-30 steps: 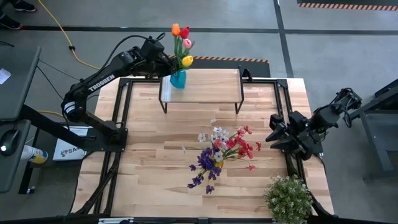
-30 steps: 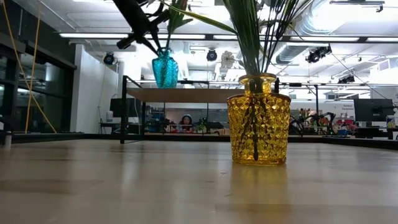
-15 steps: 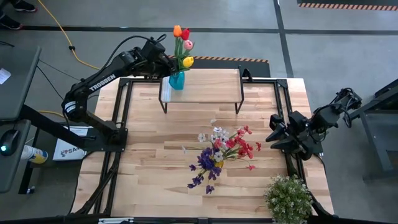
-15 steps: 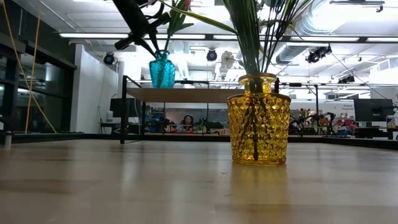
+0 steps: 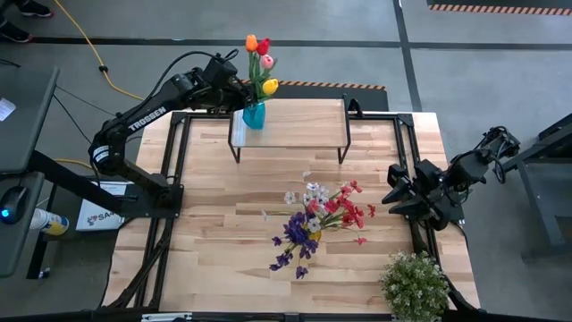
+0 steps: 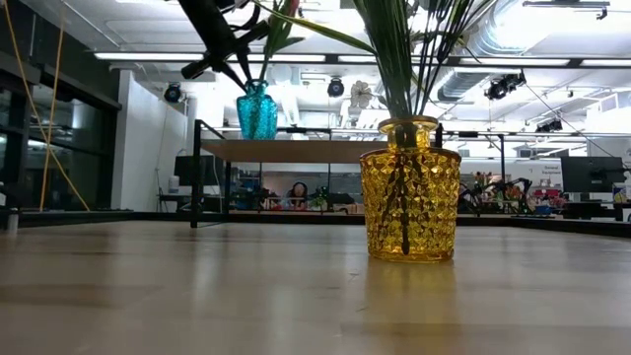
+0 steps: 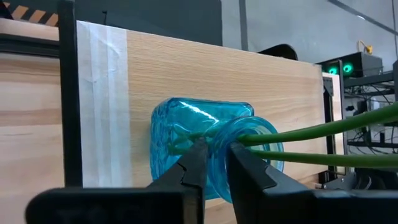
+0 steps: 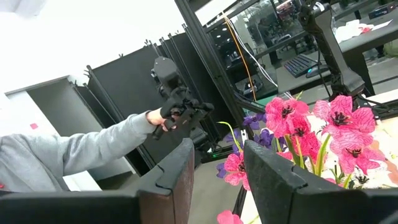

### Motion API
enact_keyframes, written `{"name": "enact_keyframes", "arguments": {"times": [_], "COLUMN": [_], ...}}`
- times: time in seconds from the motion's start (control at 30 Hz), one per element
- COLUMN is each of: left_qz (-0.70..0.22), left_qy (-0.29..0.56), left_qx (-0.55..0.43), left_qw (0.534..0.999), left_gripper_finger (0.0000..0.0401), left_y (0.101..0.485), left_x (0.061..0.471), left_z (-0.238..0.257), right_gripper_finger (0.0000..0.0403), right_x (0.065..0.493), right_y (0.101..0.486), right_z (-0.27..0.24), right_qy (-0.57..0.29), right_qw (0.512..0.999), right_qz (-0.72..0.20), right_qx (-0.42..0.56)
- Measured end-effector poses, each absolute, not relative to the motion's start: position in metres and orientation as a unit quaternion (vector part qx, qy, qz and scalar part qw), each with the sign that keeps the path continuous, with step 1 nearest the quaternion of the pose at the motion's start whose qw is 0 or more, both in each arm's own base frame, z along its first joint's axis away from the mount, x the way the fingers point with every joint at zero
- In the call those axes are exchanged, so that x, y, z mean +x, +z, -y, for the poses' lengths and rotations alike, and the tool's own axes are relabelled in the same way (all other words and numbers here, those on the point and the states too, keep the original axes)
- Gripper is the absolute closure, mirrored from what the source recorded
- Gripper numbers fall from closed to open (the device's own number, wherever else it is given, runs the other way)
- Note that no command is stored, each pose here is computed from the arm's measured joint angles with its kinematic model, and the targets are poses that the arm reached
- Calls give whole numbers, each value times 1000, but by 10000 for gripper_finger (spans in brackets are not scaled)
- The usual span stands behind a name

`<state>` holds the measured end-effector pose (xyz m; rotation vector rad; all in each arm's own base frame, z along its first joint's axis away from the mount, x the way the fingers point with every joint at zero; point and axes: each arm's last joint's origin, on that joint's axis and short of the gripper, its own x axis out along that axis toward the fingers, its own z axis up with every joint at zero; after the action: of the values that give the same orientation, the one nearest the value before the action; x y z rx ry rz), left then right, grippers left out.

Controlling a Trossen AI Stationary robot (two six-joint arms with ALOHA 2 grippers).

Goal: Pick and place flowers into a vace then onto a shelf
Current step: Put the blue flower vase on the shelf

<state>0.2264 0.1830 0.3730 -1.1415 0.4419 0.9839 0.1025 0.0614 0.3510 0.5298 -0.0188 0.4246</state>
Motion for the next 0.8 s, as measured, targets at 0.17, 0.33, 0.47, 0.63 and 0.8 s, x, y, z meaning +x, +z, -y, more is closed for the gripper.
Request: {"name": "enact_keyframes", "arguments": {"times": [0.17, 0.33, 0.47, 0.63, 0.8], "left_qz": [-184, -169, -176, -200, -201], "left_qy": [438, 422, 420, 426, 425], "left_qx": [-512, -511, -514, -513, -510], "left_qw": [716, 730, 727, 718, 720], "left_gripper_finger": [320, 328, 319, 326, 332], "left_y": [375, 378, 377, 374, 375], "left_x": [229, 232, 231, 228, 228], "left_z": [-185, -186, -186, -183, -183], "right_gripper_finger": [272, 272, 272, 272, 272], "right_x": [102, 103, 102, 102, 102], "right_y": [351, 351, 351, 351, 351], "right_z": [-61, -61, -62, -61, -61], "right_qy": [208, 208, 211, 210, 210], "right_qw": [943, 943, 942, 942, 943], "right_qz": [9, 9, 9, 9, 9], "right_qx": [260, 260, 260, 260, 260]}}
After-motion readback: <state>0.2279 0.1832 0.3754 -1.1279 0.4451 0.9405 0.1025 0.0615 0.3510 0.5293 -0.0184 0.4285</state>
